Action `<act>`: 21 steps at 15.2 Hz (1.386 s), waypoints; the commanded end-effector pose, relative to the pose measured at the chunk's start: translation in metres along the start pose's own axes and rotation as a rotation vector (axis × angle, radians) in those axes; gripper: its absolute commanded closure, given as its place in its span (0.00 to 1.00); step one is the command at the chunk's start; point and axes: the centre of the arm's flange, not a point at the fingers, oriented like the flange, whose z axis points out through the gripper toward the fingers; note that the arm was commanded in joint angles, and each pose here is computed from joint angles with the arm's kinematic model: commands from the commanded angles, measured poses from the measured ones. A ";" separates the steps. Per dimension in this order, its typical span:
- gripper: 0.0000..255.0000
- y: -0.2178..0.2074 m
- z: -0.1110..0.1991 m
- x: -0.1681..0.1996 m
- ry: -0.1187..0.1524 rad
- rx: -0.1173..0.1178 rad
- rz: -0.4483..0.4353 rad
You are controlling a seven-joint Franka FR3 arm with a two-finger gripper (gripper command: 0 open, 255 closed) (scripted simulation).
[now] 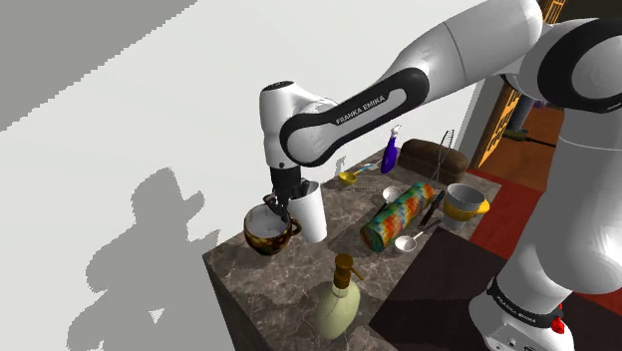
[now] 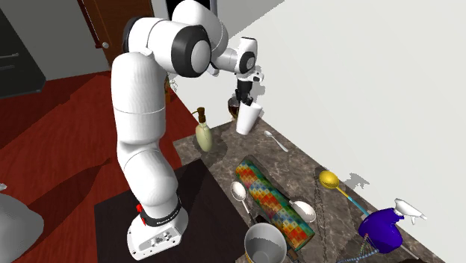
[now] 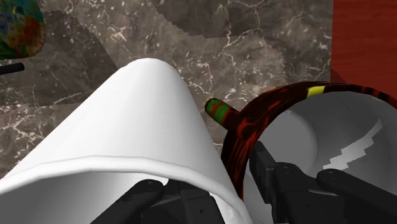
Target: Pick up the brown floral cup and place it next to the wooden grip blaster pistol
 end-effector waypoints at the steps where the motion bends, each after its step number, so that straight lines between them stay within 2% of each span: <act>1: 1.00 0.000 -0.011 0.000 0.001 0.000 0.000; 9: 1.00 0.001 -0.048 -0.002 0.001 0.000 0.000; 21: 1.00 0.159 -0.048 0.006 0.001 0.000 0.000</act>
